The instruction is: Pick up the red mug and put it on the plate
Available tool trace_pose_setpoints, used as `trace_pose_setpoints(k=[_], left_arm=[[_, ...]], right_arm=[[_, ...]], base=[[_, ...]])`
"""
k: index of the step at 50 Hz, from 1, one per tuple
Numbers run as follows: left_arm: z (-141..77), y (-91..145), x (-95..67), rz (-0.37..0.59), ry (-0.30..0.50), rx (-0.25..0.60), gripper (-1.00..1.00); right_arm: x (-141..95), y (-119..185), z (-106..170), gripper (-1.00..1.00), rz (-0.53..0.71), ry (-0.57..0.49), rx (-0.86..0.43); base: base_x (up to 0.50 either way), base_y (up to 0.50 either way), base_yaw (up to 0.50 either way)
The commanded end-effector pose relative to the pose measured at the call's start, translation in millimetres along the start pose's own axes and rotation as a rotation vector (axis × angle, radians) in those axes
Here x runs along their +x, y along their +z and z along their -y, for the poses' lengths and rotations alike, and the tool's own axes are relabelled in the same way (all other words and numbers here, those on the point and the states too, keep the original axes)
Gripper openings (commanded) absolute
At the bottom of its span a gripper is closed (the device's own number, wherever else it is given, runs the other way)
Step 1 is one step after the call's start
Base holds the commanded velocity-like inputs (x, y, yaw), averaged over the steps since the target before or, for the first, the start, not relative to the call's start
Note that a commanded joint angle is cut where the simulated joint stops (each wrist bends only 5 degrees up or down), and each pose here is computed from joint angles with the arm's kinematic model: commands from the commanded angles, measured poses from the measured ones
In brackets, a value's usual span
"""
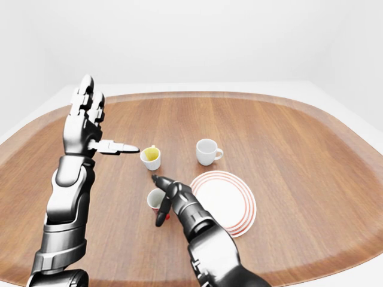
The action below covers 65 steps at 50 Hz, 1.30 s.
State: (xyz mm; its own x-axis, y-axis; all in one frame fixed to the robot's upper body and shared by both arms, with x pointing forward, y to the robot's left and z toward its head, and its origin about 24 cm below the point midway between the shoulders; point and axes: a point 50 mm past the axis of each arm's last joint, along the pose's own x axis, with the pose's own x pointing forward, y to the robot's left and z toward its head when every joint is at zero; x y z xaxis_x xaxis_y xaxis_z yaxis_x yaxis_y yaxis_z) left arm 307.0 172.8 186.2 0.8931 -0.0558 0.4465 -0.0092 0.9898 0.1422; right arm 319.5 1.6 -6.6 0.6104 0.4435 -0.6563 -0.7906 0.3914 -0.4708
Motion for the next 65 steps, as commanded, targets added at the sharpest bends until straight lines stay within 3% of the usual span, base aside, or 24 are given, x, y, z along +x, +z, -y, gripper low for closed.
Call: trace_pose_setpoints(k=[1,24,25,26,28,46,65], left_arm=[[-0.2,3.0,0.9,0.013,0.0,0.0,1.0],[-1.3,1.5,0.3,0.006,0.001,0.001,1.0],[-1.3,1.4,0.1,0.006,0.001,0.001,1.0],[-1.4,1.5,0.1,0.006,0.001,0.0,1.0],[-1.3,1.1,-0.4,0.005,0.002,0.0,1.0],[-0.3,0.2,-1.9,0.001,0.001,-0.002,1.0],[-0.2,-0.7,-1.7,-0.002,0.002,-0.003,1.0]], right_arm=[[0.2,-3.7,-0.3,1.0,-0.016,0.002,0.004],[1.2,-6.0,-5.1,1.0,-0.029,0.01,0.004],[1.2,-6.1,-5.2,-0.25,-0.029,0.008,0.004],[1.2,-6.2,-5.1,-0.93,-0.029,0.008,0.005],[1.2,-6.4,-5.4,-1.0,-0.029,0.008,0.005],[1.3,-8.4,-6.9,-1.0,-0.032,0.01,0.01],[-3.8,1.5,17.8,-1.0,0.011,-0.04,-0.006]], base=[[0.0,0.0,0.0],[0.0,0.0,0.0],[0.0,0.0,0.0],[0.0,0.0,0.0],[0.0,0.0,0.0],[0.0,0.0,0.0],[0.0,0.0,0.0]])
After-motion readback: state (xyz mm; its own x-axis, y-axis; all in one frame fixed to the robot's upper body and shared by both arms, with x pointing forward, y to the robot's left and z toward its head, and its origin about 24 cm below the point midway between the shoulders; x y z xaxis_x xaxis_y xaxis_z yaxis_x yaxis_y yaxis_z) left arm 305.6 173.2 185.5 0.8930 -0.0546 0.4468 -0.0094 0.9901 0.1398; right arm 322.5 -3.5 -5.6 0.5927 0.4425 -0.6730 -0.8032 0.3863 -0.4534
